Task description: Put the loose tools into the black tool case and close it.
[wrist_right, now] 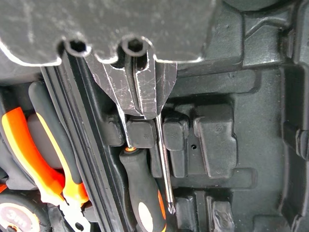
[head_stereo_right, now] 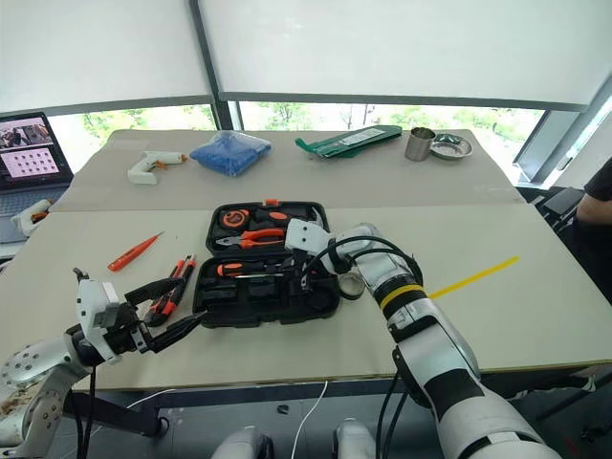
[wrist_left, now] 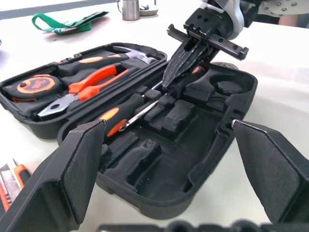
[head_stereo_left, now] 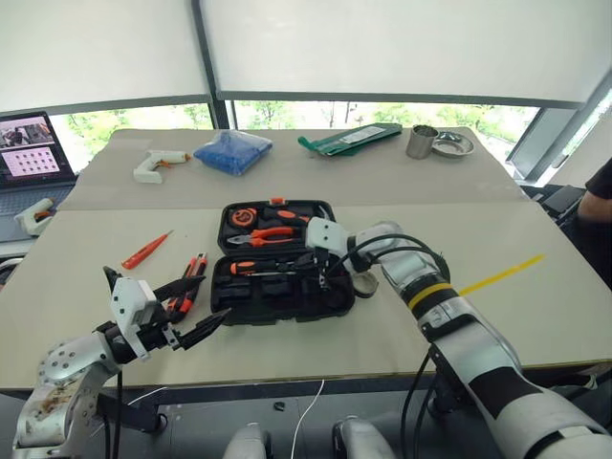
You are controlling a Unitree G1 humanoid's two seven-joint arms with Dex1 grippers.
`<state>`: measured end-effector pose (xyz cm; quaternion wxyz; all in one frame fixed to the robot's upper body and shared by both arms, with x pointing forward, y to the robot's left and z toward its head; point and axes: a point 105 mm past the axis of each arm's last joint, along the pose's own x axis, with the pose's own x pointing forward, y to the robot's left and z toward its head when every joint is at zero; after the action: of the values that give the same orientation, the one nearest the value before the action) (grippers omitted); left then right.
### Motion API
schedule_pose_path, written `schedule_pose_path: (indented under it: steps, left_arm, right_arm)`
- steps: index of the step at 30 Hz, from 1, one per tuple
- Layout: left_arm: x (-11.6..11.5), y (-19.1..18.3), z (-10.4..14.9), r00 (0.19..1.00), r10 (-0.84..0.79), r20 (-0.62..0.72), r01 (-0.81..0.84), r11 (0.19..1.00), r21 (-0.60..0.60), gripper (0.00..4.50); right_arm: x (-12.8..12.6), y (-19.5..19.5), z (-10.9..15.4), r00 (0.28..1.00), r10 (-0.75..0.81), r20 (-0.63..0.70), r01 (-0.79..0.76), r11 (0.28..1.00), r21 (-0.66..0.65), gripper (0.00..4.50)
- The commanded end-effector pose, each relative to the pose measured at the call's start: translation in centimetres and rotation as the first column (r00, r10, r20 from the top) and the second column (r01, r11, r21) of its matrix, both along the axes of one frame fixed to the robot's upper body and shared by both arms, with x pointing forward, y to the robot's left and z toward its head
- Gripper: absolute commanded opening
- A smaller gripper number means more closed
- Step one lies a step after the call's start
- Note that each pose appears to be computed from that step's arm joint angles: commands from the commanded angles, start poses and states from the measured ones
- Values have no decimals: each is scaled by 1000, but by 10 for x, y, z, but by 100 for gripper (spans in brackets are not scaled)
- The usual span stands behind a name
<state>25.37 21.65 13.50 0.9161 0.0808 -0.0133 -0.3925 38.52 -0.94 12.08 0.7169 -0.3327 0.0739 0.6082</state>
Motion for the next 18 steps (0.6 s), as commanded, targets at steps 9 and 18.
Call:
schedule_pose_path:
  steps: [9,18]
  left_arm:
    - [-12,60,22,971,240,1,-239,968,-74,450]
    - [-52,168,-2,783,619,-65,-622,779,-81,450]
  right_arm:
    - [-38,-42,99,996,4,93,-52,850,523,144]
    - [-101,-102,91,970,-99,222,-72,755,651,448]
